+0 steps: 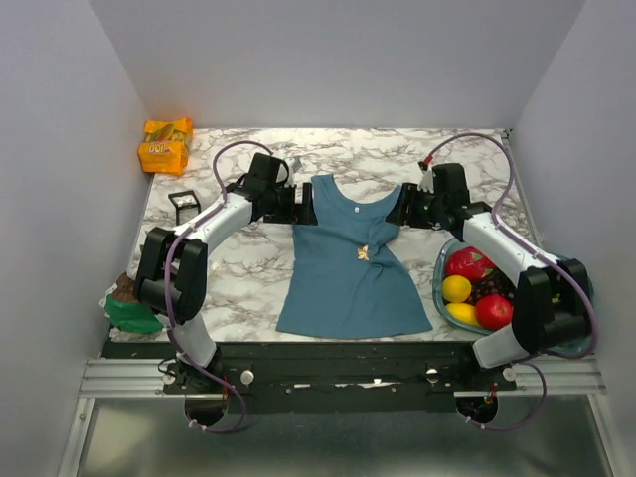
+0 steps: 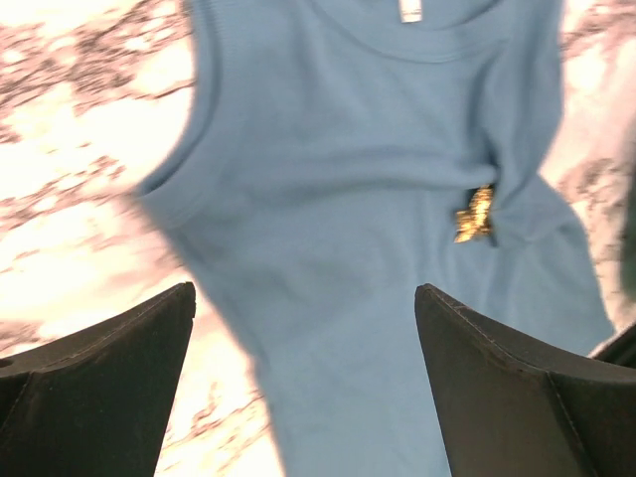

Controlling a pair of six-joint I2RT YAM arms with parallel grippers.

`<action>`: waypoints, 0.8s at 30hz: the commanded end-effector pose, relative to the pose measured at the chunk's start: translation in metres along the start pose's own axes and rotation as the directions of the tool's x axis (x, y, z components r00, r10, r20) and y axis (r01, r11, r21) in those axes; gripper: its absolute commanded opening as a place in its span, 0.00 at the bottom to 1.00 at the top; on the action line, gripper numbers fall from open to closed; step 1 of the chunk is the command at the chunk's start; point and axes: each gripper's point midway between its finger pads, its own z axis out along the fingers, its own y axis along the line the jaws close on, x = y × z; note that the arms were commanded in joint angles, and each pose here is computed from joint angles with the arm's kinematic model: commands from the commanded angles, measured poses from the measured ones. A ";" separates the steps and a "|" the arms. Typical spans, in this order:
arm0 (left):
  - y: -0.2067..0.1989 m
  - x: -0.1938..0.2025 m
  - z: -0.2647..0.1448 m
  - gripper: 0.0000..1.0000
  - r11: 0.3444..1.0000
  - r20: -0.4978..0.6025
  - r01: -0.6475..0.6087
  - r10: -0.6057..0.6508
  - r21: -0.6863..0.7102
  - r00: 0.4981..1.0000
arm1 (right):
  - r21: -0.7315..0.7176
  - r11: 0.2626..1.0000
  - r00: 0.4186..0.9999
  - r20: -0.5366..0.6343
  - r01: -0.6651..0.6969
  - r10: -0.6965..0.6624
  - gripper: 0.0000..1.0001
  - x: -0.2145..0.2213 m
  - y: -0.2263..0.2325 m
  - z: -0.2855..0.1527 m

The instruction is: Pin the brooch onto the clothing

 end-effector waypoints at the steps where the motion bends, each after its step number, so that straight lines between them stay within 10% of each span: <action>1: 0.033 0.022 0.006 0.99 0.996 -0.122 -0.009 -0.002 -0.093 0.993 | 0.151 0.989 0.998 -0.060 0.012 -0.003 0.58 -0.003 -0.030 0.012; 15: 0.057 0.041 0.034 0.94 0.996 -0.221 -0.004 -0.016 -0.089 0.975 | 0.311 0.950 0.971 -0.224 -0.010 0.083 0.56 0.031 -0.081 0.067; 24: 0.048 0.048 0.054 0.50 0.998 -0.237 0.065 -0.058 0.020 0.970 | 0.276 0.961 0.957 -0.272 -0.018 0.096 0.52 0.030 -0.074 0.078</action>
